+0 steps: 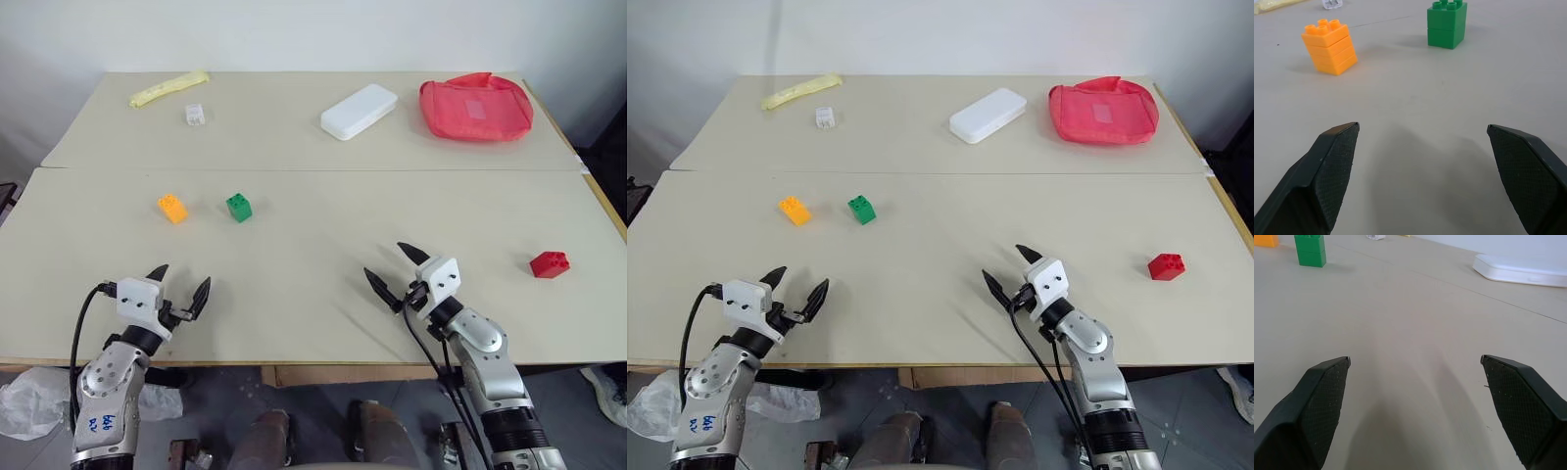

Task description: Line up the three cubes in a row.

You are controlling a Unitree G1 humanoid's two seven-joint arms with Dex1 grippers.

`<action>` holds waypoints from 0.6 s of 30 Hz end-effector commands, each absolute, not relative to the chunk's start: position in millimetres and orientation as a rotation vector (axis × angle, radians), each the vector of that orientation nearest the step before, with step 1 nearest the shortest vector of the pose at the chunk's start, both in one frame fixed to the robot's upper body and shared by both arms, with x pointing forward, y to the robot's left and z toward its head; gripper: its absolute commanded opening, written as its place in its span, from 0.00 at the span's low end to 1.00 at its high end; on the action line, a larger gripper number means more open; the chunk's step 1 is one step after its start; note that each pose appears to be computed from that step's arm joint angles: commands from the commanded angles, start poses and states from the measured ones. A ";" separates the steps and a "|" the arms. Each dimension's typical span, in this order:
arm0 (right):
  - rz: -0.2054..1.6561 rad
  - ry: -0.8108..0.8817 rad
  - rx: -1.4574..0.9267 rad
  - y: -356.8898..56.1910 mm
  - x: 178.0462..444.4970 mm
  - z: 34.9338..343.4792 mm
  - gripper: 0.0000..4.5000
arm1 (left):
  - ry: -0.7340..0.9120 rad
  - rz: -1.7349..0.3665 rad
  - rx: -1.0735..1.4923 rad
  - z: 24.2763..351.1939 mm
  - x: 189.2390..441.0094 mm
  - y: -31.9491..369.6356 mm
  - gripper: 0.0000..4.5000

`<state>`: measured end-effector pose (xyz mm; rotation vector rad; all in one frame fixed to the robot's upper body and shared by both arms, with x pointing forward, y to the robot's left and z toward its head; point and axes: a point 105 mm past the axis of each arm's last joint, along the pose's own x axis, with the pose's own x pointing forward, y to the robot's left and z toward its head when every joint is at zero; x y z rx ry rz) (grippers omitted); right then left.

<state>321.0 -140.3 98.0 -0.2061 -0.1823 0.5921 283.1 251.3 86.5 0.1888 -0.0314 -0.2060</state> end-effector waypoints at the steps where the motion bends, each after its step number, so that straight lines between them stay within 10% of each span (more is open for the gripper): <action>1: 0.612 -0.255 -0.203 -136.1 320.8 118.9 1.00 | -0.064 -0.255 0.215 98.1 284.3 244.8 0.99; 10: 0.459 -0.304 -0.228 -191.4 300.0 158.6 1.00 | -0.113 -0.729 0.237 126.1 279.4 179.4 0.99; 18: -0.099 -0.232 -0.300 -322.3 242.5 159.6 1.00 | -0.154 -1.085 0.296 133.7 282.8 115.3 0.99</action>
